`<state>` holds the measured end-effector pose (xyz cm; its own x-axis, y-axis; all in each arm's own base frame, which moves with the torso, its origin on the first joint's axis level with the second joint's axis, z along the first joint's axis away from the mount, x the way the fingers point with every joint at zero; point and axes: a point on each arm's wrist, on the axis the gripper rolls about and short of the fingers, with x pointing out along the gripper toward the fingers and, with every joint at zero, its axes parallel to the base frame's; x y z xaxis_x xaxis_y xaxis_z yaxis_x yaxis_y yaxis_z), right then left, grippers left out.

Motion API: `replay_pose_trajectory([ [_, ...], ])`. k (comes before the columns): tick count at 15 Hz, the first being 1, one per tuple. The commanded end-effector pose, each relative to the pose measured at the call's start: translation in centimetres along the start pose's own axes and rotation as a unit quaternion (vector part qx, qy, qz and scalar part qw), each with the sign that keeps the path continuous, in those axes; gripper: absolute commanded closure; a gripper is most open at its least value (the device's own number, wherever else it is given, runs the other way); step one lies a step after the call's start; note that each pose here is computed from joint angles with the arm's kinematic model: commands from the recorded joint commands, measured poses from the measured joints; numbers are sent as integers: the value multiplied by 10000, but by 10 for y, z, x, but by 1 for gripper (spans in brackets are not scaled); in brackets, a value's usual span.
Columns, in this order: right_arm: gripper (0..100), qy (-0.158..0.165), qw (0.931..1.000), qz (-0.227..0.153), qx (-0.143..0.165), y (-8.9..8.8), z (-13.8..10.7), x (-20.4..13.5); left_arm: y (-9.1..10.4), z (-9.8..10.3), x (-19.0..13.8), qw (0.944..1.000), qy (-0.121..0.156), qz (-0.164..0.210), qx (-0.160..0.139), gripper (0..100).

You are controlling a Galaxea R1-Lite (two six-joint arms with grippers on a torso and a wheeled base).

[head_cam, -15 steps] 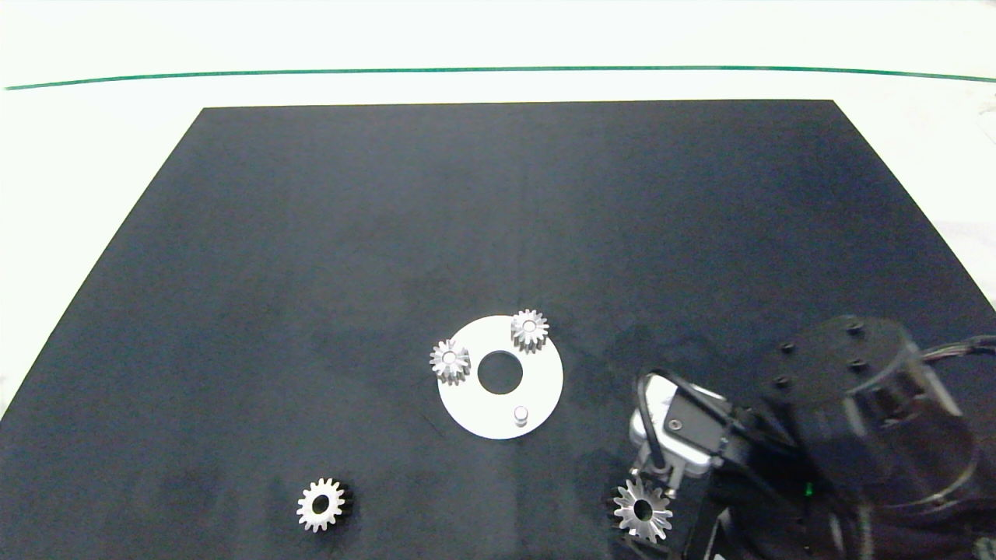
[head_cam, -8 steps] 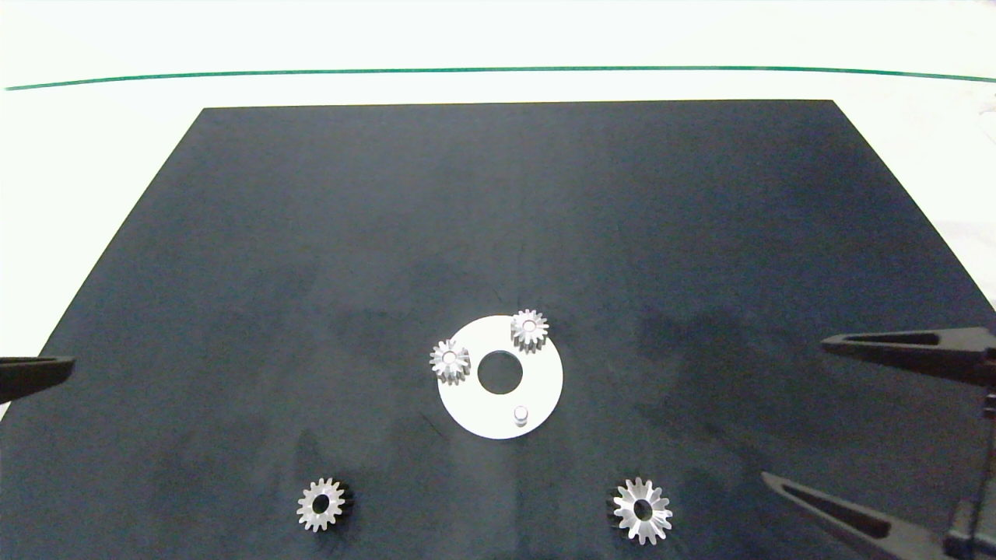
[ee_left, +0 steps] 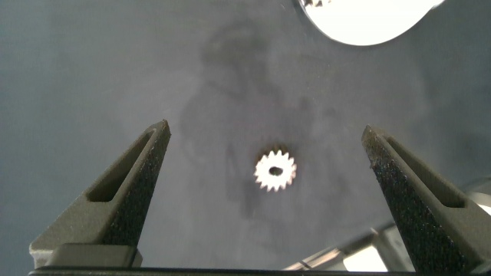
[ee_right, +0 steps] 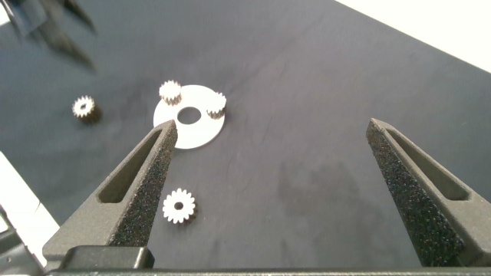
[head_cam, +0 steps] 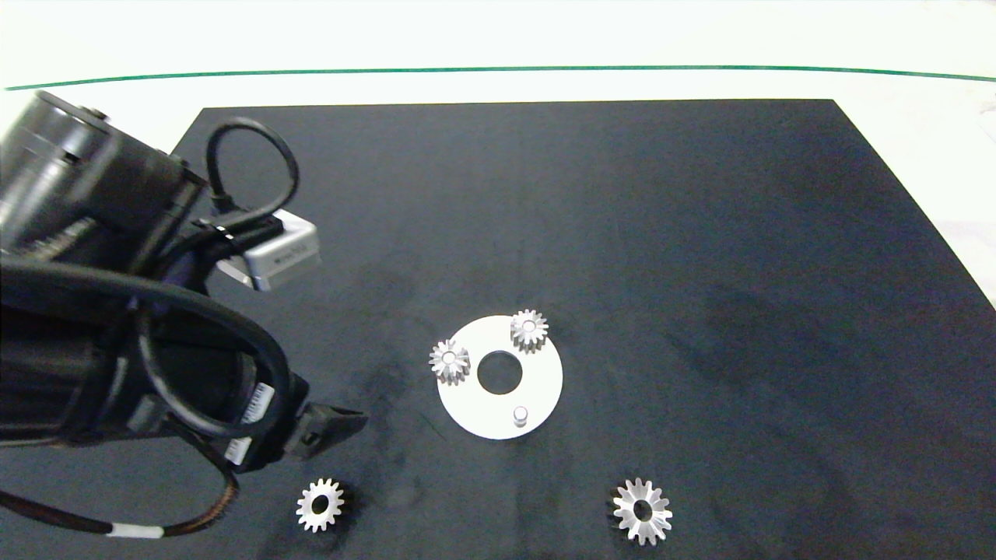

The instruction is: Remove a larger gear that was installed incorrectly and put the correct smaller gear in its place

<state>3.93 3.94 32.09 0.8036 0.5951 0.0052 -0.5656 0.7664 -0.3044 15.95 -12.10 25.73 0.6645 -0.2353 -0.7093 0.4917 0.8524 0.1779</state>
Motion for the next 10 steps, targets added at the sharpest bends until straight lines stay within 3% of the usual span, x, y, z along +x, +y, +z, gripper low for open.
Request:
replay_pose_trajectory([
  [1, 0, -127, 9999, -54, -30, -3, 2, -8, -16, -22, 28, 9972, 676, -61, 318, 0],
  [3, 0, -122, 9999, -45, -32, -3, 1, -8, -17, -39, 32, 9951, 913, -45, 378, 0],
  [7, 0, -106, 9999, -47, -36, -2, 0, -8, -19, -59, 23, 9958, 750, -146, 495, 0],
  [10, 0, -144, 9999, -52, -26, -3, 0, -11, -20, -71, 28, 9947, 860, -138, 541, 0],
])
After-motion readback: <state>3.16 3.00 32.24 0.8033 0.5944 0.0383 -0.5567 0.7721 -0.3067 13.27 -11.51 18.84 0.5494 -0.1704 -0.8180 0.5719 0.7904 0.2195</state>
